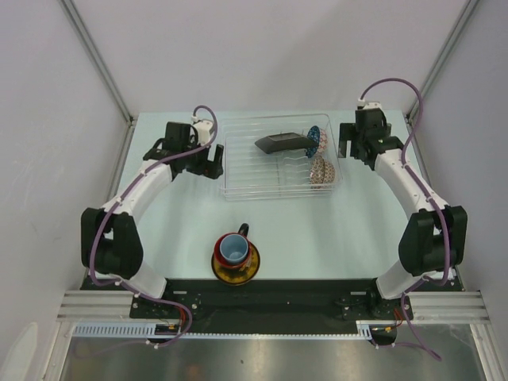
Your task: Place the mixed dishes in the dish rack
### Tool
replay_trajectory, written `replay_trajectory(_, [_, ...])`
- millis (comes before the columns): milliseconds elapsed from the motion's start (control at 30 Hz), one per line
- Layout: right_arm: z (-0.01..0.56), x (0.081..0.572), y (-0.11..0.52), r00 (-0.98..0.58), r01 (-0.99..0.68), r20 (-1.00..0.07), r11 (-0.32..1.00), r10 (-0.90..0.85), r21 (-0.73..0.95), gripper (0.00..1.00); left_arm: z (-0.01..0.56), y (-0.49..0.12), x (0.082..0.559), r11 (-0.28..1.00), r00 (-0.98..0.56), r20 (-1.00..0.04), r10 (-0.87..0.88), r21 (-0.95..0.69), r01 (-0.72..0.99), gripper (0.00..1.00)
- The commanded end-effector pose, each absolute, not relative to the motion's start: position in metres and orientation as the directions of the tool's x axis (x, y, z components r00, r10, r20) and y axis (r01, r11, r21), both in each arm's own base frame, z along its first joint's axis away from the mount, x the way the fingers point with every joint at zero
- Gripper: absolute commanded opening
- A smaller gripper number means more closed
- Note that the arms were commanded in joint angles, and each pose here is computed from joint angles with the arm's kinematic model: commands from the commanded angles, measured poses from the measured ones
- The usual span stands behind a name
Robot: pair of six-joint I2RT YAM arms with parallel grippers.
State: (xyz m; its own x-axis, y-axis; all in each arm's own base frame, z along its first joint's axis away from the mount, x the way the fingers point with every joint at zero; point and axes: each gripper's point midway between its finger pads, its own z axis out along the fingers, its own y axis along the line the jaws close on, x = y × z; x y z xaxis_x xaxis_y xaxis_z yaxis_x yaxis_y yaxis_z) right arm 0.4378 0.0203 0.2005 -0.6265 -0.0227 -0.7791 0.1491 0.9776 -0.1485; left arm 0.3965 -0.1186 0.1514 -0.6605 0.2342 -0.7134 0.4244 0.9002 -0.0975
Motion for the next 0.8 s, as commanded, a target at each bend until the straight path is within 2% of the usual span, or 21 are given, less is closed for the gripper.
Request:
replay_trajectory(0, [0.180,0.428,0.057,-0.661,0.118,-0.743,0.992,0.104,0.035,1.00,0.160,-0.138,0.405,0.891,-0.617,-0.752,0.232,-0.090,0.445,0.99])
replay_trajectory(100, [0.167,0.420,0.064,-0.683,0.108,-0.719,0.991,0.129,0.076,1.00,0.149,-0.143,0.401,0.888,-0.626,-0.741,0.245,-0.088,0.452,0.99])
replay_trajectory(467, [0.121,0.372,0.058,-0.754,0.140,-0.642,0.989,0.137,0.047,1.00,0.110,-0.127,0.382,0.875,-0.643,-0.674,0.365,0.011,0.485,0.99])
replay_trajectory(767, [0.111,0.343,0.057,-0.766,0.160,-0.626,0.986,0.147,0.035,1.00,0.100,-0.117,0.370,0.871,-0.641,-0.658,0.396,0.047,0.490,0.99])
